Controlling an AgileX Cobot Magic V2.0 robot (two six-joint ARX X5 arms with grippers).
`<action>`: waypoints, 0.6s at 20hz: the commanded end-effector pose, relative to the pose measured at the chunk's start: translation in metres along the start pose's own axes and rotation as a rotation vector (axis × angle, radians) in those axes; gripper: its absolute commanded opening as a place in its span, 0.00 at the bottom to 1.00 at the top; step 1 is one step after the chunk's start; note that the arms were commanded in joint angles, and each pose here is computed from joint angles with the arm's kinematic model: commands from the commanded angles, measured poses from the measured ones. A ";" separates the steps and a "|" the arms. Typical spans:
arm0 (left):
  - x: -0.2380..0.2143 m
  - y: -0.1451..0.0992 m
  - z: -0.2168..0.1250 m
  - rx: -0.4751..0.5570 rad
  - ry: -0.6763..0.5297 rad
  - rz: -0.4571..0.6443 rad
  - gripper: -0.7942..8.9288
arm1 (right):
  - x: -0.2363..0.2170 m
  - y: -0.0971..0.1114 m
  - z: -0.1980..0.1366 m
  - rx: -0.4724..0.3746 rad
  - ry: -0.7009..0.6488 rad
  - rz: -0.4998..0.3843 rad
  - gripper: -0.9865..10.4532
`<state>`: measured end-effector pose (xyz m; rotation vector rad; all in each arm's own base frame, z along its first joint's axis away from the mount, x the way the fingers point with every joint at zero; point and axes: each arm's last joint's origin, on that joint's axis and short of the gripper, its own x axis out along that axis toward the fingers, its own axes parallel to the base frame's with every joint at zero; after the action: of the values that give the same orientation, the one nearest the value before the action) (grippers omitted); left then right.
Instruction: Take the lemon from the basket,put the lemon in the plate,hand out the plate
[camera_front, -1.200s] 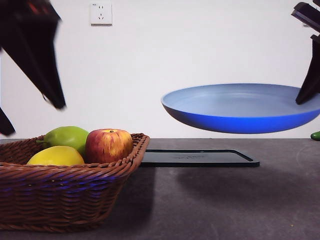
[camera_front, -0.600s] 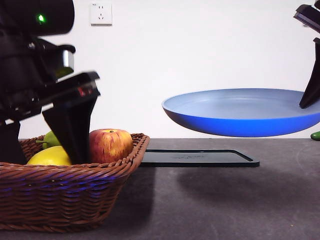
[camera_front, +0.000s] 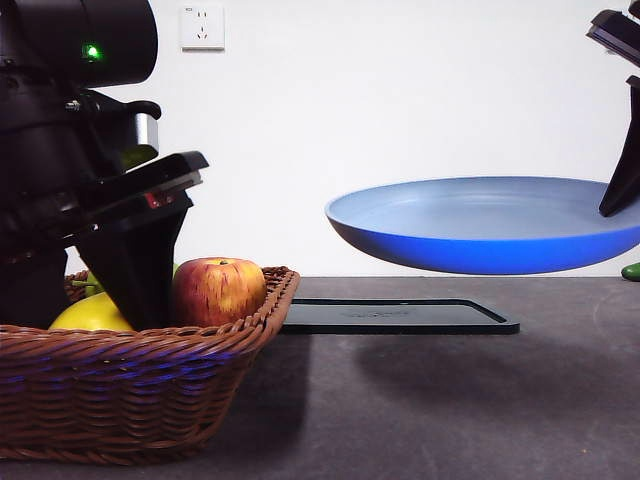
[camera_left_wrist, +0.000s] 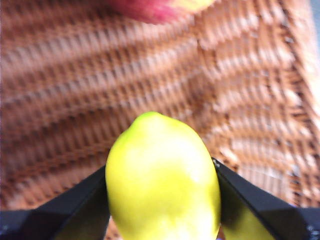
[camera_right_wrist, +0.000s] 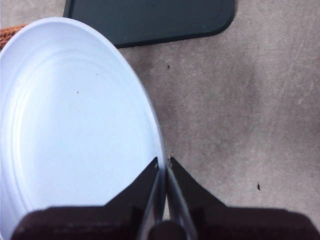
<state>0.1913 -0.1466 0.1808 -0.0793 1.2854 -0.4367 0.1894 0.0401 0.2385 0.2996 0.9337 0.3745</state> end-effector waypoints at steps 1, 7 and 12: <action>-0.001 -0.007 0.005 0.025 0.004 -0.054 0.29 | -0.002 0.001 0.007 -0.001 -0.037 -0.031 0.09; -0.048 -0.042 0.049 0.088 -0.111 -0.307 0.29 | 0.003 -0.002 0.007 0.008 -0.029 -0.094 0.09; -0.096 -0.085 0.071 0.282 -0.269 -0.432 0.29 | 0.008 0.004 0.007 0.012 0.002 0.006 0.09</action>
<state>0.2142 -0.1993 0.3135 -0.2065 0.9460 -0.9157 0.1946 0.0457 0.2329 0.2969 0.9589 0.3705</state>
